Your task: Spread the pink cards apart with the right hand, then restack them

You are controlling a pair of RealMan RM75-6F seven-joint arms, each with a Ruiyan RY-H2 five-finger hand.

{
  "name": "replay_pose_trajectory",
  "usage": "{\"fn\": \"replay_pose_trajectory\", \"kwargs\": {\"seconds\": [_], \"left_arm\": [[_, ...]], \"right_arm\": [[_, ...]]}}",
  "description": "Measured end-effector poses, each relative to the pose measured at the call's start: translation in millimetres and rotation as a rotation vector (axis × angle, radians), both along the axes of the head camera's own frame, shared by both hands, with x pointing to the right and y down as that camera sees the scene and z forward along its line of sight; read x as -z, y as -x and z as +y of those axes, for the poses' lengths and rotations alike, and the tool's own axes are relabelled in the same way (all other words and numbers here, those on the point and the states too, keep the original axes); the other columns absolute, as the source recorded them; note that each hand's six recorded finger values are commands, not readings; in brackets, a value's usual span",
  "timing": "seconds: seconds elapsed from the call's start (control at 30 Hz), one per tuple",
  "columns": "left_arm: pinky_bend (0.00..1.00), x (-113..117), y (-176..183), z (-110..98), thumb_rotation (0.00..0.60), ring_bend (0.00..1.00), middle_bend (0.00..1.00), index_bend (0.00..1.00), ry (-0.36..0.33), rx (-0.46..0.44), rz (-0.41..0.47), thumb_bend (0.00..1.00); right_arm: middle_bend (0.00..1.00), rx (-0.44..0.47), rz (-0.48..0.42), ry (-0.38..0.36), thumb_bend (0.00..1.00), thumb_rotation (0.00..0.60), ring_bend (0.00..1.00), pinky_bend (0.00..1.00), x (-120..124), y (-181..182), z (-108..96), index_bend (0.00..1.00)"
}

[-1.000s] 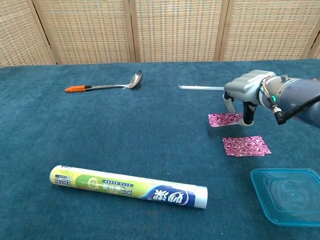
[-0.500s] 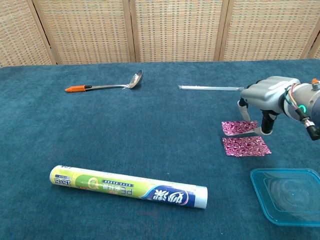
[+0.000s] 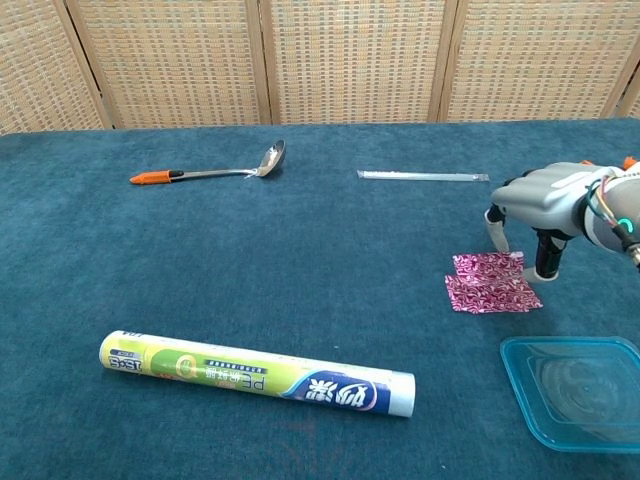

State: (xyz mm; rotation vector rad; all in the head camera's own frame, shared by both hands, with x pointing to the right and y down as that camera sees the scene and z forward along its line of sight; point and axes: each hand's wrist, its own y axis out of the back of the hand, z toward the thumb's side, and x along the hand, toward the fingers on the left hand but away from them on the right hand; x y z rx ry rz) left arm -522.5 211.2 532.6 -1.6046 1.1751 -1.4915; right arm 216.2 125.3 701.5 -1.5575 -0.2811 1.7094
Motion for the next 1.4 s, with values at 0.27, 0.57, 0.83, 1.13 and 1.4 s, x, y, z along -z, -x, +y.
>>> {"fn": "replay_pose_trajectory", "kwargs": {"seconds": [0.27, 0.57, 0.83, 1.13, 1.4], "left_arm": [[0.0, 0.2, -0.3, 0.2, 0.6, 0.0, 0.0, 0.07, 0.0, 0.001, 0.0, 0.14], [0.0, -0.2, 1.2, 1.0, 0.6, 0.0, 0.0, 0.07, 0.002, 0.004, -0.003, 0.14], [0.0, 0.0, 0.7, 1.1, 0.6, 0.0, 0.0, 0.07, 0.001, 0.006, -0.004, 0.14], [0.0, 0.3, 0.0, 0.8, 0.6, 0.0, 0.0, 0.07, 0.0, 0.005, -0.005, 0.14], [0.0, 2.4, -0.7, 0.1, 0.6, 0.0, 0.0, 0.07, -0.01, 0.004, -0.008, 0.14]], "right_arm": [[0.2, 0.005, -0.011, 0.001, 0.28, 0.6, 0.0, 0.0, 0.6, 2.2, 0.8, 0.42], [0.18, 0.002, -0.005, 0.005, 0.24, 0.6, 0.0, 0.0, -1.9, 0.3, 1.0, 0.38], [0.16, 0.002, 0.007, 0.002, 0.21, 0.6, 0.0, 0.0, -2.3, -5.2, -2.4, 0.35], [0.15, -0.002, 0.016, 0.001, 0.18, 0.6, 0.0, 0.0, -1.8, -10.4, -3.1, 0.32], [0.15, -0.017, -0.018, -0.052, 0.19, 0.6, 0.0, 0.0, 12.5, -13.4, -15.0, 0.31]]}}
